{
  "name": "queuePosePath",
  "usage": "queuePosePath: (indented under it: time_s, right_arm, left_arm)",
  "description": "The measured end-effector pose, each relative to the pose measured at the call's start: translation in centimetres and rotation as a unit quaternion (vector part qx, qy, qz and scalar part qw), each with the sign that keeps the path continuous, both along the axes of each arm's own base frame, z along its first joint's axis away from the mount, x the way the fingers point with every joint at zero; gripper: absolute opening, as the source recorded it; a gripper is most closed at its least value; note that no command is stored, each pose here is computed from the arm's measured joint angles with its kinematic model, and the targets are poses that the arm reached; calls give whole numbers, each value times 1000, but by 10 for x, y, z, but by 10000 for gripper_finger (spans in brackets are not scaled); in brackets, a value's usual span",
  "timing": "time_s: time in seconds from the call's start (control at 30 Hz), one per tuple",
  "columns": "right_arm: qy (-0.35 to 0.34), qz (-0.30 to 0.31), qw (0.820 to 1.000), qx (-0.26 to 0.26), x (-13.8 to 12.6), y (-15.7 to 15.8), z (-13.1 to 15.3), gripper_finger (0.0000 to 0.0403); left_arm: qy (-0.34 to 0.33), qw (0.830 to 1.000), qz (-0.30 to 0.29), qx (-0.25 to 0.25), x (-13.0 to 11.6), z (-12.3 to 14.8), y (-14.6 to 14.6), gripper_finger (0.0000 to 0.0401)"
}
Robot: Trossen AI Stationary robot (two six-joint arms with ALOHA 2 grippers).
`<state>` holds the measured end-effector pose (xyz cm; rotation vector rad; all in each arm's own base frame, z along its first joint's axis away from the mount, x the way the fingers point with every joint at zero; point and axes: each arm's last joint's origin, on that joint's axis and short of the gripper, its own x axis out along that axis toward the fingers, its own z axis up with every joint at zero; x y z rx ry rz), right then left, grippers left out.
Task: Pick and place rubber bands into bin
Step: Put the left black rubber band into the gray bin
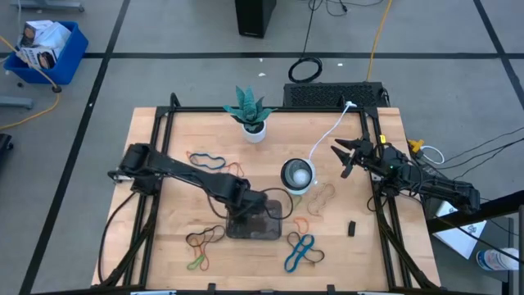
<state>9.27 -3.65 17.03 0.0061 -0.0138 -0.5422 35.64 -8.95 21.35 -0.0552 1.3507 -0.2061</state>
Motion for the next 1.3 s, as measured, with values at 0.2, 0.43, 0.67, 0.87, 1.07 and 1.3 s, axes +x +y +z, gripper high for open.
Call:
queuePosePath:
  time_s: [0.2,0.43,0.67,0.87,1.07,1.3]
  right_arm:
    - [0,0,1000,0,0,0,0,141]
    - [1,0,1000,0,0,0,0,141]
    - [0,0,1000,0,0,0,0,141]
    - [6,-1,1000,-5,0,0,0,141]
    - [16,-1,1000,-20,1,0,-1,141]
    - [16,-2,1000,-20,1,0,-1,141]
  left_arm:
    - [-138,990,26,-30,-20,73,15,219]
    - [-281,956,71,-44,-61,145,34,219]
    - [-354,930,82,-51,-86,177,39,219]
    - [-360,928,78,-53,-89,179,38,219]
    - [-354,932,67,-42,-90,178,39,220]
    - [-346,935,66,-40,-90,176,39,211]
